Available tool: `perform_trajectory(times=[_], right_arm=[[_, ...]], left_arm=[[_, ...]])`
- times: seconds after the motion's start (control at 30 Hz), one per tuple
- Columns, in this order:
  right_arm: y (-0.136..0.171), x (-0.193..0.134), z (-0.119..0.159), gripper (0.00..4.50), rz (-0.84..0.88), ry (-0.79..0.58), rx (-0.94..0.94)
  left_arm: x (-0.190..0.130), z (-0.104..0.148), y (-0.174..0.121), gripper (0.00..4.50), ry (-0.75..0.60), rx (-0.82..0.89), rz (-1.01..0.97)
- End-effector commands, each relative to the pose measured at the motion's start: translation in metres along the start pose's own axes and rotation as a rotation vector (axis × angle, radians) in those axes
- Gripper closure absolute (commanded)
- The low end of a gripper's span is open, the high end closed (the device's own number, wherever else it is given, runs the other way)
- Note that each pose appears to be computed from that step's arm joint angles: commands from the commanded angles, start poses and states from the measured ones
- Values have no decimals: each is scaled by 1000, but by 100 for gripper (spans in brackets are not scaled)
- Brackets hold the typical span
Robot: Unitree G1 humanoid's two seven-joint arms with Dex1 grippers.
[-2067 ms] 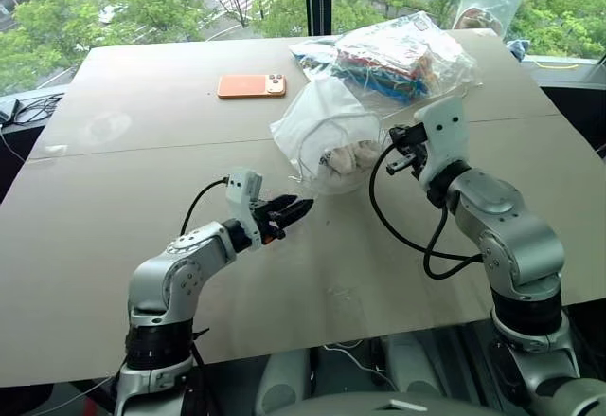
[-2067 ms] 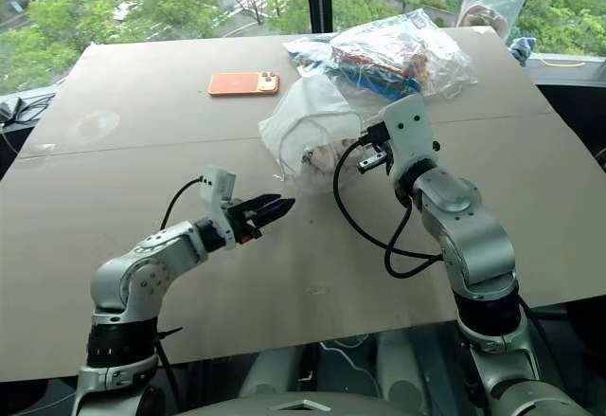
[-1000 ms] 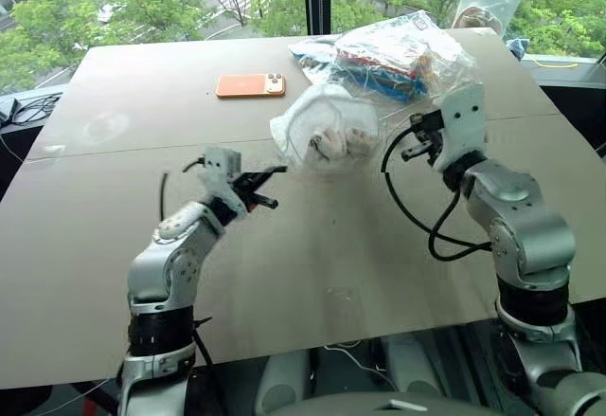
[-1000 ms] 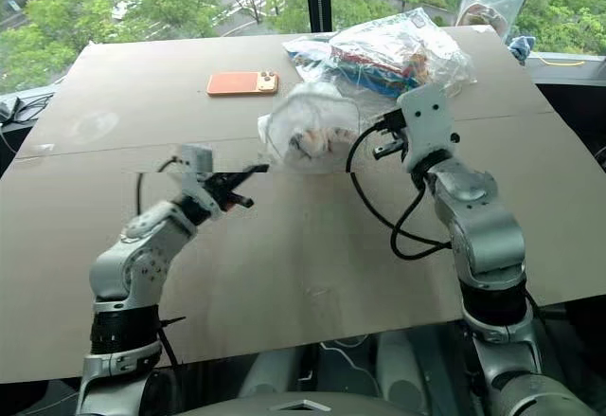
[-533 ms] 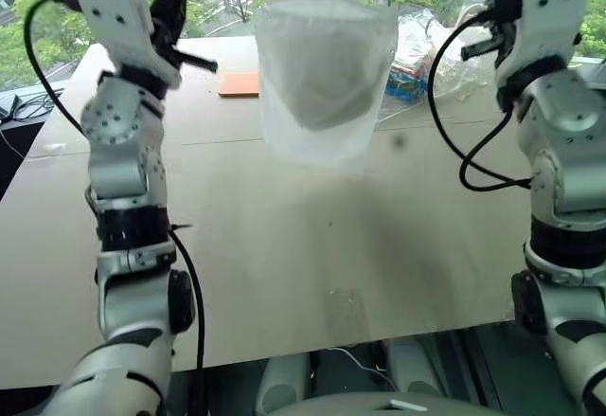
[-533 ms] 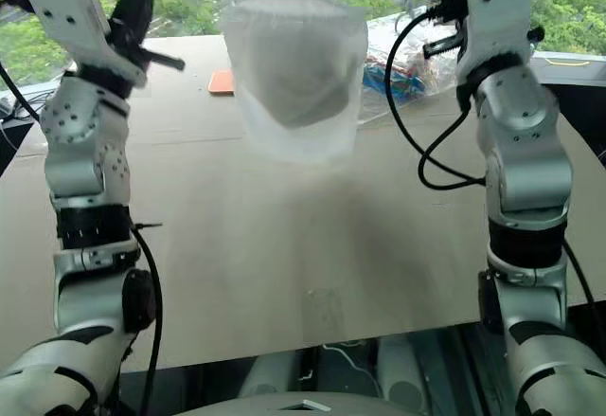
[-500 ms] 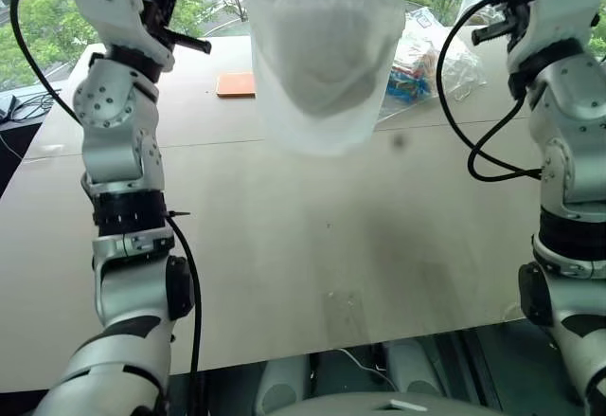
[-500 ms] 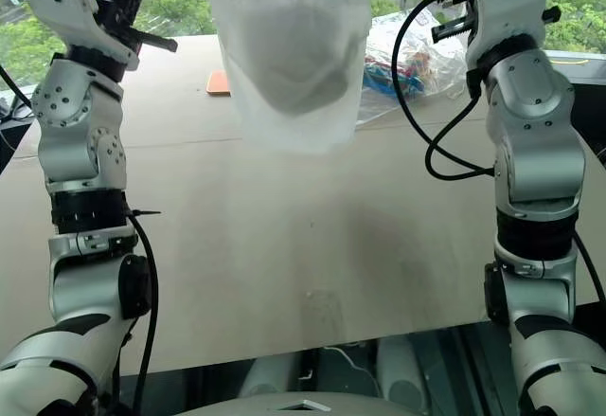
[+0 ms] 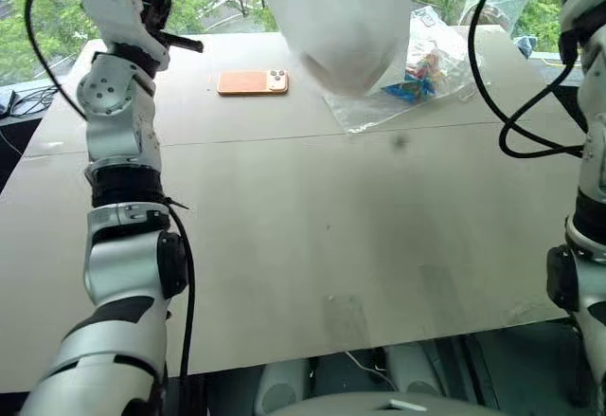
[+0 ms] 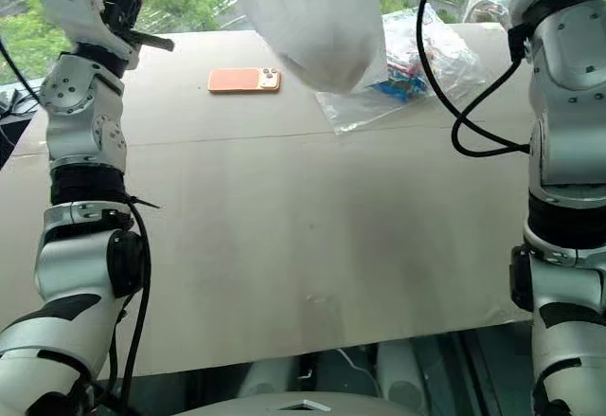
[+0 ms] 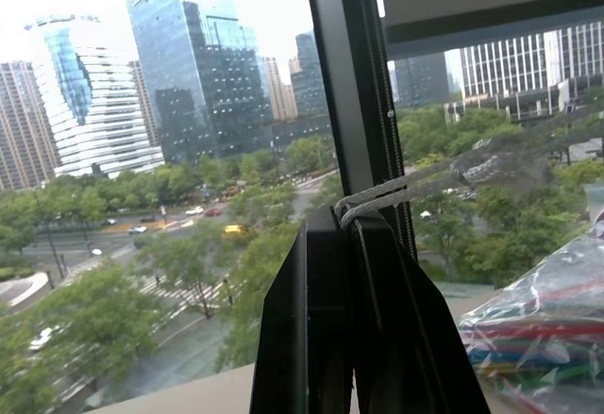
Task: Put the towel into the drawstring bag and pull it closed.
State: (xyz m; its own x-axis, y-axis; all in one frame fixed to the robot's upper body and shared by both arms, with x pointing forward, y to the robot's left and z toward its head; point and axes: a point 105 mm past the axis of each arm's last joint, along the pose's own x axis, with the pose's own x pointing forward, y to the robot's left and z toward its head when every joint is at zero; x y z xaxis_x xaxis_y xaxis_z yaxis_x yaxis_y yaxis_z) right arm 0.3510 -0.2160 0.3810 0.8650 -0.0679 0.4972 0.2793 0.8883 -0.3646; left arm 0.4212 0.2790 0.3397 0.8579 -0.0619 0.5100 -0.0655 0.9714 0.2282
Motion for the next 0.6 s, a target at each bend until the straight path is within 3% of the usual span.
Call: perform_trajectory(times=[0.03, 0.17, 0.3, 0.4, 0.47, 0.6], right_arm=[[-94, -12, -5, 450, -377, 18, 105], [-116, -20, -18, 450, -431, 42, 102], [-76, -13, -11, 450, -198, 14, 148], [-35, -14, 1, 450, 12, -19, 179], [-20, -17, 12, 450, 75, -50, 201], [7, -18, 50, 450, 217, -153, 295]], left_arm=[[-12, -16, 42, 446, 74, -33, 173], [-21, -34, 46, 446, 121, -65, 185], [-18, -30, 13, 446, 71, -144, 33], [-21, -36, -37, 446, 83, -272, -160], [-29, -38, -67, 446, 103, -330, -251], [-40, -42, -95, 446, 147, -408, -309]])
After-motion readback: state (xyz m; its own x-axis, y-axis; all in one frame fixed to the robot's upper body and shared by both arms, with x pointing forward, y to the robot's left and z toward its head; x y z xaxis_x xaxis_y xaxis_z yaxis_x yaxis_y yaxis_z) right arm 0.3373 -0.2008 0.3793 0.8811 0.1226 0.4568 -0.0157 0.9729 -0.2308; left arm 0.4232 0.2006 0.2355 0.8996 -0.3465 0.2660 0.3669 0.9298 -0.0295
